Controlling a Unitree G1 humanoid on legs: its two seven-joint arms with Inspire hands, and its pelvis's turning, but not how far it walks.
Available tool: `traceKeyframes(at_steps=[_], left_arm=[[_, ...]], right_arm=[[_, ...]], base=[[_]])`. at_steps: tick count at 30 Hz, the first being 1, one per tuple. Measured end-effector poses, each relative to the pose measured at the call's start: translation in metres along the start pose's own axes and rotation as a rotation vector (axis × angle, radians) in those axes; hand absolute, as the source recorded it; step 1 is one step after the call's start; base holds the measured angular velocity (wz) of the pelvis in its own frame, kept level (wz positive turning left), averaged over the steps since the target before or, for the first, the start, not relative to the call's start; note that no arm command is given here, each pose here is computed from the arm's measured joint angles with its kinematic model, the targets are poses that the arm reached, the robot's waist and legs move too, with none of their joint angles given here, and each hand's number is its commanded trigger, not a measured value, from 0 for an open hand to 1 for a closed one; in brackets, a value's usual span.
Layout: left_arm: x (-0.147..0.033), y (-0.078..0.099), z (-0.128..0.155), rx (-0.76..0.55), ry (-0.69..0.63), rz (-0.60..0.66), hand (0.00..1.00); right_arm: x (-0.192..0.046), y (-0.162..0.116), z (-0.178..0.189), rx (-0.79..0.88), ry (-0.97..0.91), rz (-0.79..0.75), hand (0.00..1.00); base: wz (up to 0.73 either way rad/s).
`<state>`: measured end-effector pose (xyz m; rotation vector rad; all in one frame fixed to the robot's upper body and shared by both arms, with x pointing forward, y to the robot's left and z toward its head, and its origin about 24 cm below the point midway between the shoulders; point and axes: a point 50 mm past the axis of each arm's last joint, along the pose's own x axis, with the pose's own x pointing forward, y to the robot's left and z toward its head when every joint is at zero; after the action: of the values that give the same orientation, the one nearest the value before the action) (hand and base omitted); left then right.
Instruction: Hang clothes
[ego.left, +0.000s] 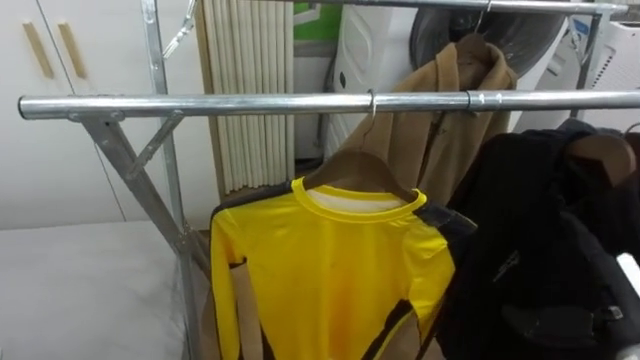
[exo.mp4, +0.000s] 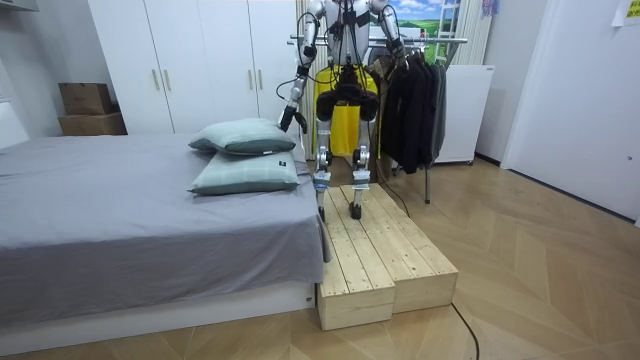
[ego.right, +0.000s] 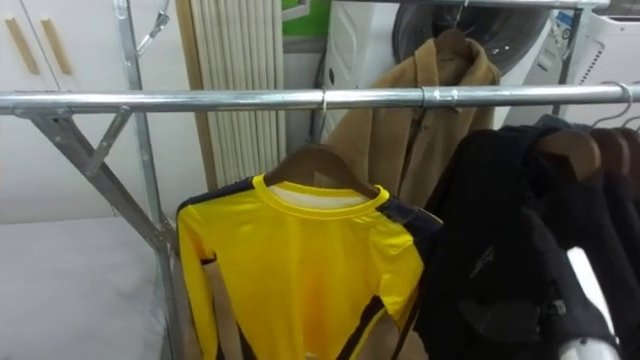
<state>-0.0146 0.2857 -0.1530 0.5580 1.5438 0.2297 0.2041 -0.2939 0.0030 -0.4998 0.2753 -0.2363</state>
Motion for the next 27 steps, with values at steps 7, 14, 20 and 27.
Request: traceKeyframes(at_steps=[7,14,20,27], left_arm=[[-0.001,-0.005,0.004,0.009,-0.027,-0.015,0.00],[-0.002,-0.012,0.010,-0.004,-0.069,-0.011,0.00],[-0.005,-0.023,0.012,-0.031,-0.093,0.016,0.00],[-0.006,-0.029,0.011,-0.081,-0.097,0.026,0.00]], right_arm=[[-0.013,0.027,-0.039,0.064,0.172,0.093,0.00],[-0.044,0.060,-0.087,0.229,0.404,0.141,0.00],[-0.078,0.087,-0.119,0.283,0.582,0.199,0.00],[-0.112,0.105,-0.146,0.295,0.749,0.252,0.00]], base=[[-0.11],[0.02],[-0.04],[0.00]])
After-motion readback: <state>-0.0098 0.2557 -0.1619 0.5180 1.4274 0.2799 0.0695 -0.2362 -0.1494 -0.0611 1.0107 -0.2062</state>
